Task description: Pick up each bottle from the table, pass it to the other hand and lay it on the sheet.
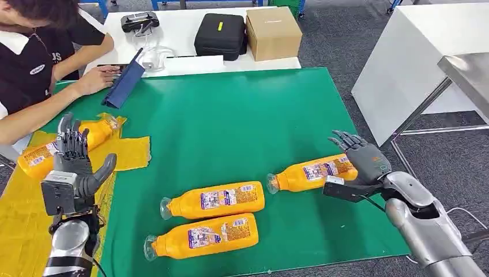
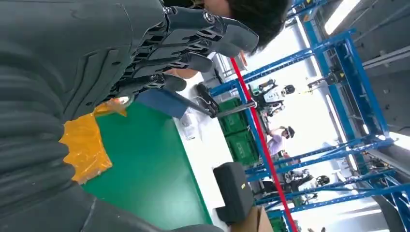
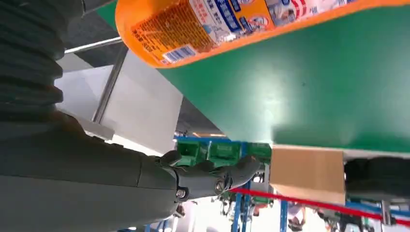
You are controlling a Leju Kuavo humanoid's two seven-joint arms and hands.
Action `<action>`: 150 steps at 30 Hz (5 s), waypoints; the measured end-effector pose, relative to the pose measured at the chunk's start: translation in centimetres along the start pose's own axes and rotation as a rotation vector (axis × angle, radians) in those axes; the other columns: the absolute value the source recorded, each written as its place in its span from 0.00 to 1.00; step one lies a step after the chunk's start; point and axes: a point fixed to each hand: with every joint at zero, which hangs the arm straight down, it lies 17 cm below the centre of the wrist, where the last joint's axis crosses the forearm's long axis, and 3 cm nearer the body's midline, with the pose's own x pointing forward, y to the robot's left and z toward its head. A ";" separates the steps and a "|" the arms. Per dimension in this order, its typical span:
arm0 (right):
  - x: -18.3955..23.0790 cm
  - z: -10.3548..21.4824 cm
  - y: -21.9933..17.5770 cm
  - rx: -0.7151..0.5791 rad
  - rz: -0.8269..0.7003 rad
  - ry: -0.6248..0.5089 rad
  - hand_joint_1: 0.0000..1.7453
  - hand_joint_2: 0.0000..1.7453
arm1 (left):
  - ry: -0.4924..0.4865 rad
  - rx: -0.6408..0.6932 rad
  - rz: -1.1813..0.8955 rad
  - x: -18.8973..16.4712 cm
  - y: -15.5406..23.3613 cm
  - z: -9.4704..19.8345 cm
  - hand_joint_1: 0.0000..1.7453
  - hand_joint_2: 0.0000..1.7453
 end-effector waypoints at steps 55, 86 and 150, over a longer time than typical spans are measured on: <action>-0.8 -4.7 8.9 0.196 0.144 0.158 0.14 1.00 | 0.015 -0.032 0.024 0.3 -1.9 0.2 0.00 1.00; 4.5 -6.6 5.6 -0.019 0.084 0.046 1.00 1.00 | 0.050 -0.049 0.027 -0.8 -2.4 1.1 0.00 1.00; 37.4 -8.9 -5.9 -0.139 -1.110 -0.463 1.00 1.00 | -0.029 -0.520 0.065 3.6 -17.7 2.5 0.00 1.00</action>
